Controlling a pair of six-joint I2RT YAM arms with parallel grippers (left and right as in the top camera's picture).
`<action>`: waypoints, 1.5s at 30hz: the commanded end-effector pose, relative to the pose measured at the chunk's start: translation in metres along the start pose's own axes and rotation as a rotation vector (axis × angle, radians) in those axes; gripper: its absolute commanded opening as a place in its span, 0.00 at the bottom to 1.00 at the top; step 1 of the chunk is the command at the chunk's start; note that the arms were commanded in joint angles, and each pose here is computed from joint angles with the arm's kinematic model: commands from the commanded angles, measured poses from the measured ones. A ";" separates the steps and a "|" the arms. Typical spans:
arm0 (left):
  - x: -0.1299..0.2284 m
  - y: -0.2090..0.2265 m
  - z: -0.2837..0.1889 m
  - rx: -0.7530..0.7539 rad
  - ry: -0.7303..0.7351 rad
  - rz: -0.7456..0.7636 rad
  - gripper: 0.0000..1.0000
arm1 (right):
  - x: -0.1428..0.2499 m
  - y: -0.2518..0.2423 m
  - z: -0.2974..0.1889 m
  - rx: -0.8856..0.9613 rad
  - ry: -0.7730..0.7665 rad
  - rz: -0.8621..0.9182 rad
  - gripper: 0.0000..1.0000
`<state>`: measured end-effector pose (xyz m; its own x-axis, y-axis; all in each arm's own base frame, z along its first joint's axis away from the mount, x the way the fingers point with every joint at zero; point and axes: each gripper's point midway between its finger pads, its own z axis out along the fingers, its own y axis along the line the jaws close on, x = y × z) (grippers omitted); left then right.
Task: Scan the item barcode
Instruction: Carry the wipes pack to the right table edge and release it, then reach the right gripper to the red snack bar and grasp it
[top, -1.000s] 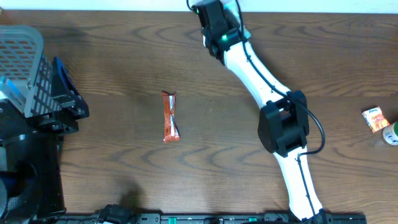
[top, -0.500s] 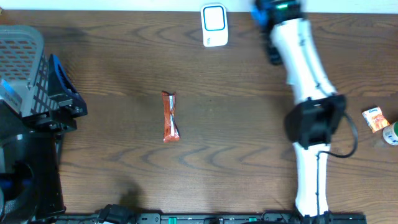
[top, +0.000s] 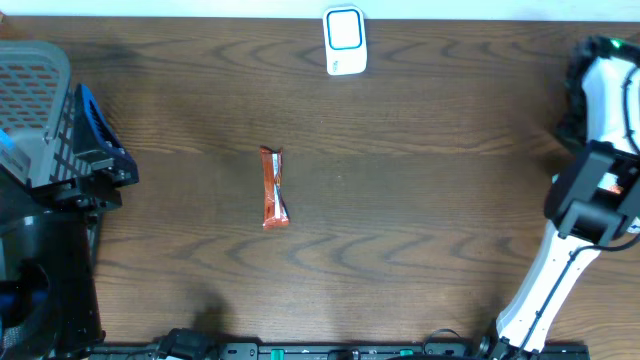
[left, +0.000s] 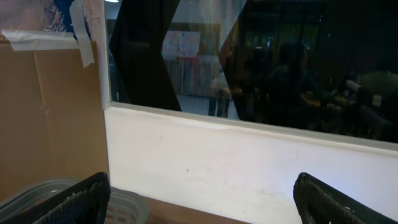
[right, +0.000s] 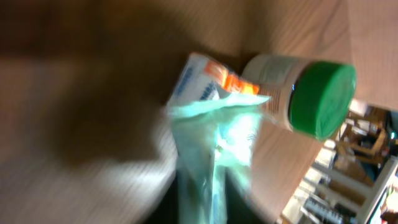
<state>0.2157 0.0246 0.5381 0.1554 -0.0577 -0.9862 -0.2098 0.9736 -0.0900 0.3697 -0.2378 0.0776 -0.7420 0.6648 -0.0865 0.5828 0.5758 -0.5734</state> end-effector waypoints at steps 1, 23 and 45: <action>-0.002 0.003 -0.001 -0.014 -0.008 0.005 0.94 | -0.003 -0.016 0.003 -0.029 0.009 0.080 0.63; -0.013 0.012 -0.018 -0.013 -0.050 -0.017 0.94 | 0.196 0.205 -0.268 -0.730 -0.224 -0.761 0.01; -0.031 0.029 -0.051 -0.012 -0.125 -0.068 0.94 | 0.428 0.352 -0.282 -0.945 -0.371 -1.163 0.01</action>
<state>0.1548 0.0410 0.5592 0.2886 -0.0943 -0.9528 -0.1929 0.9690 -0.1543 0.3468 0.3929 0.0797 -0.8466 -0.4640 -0.2607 -0.5241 0.8121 0.2566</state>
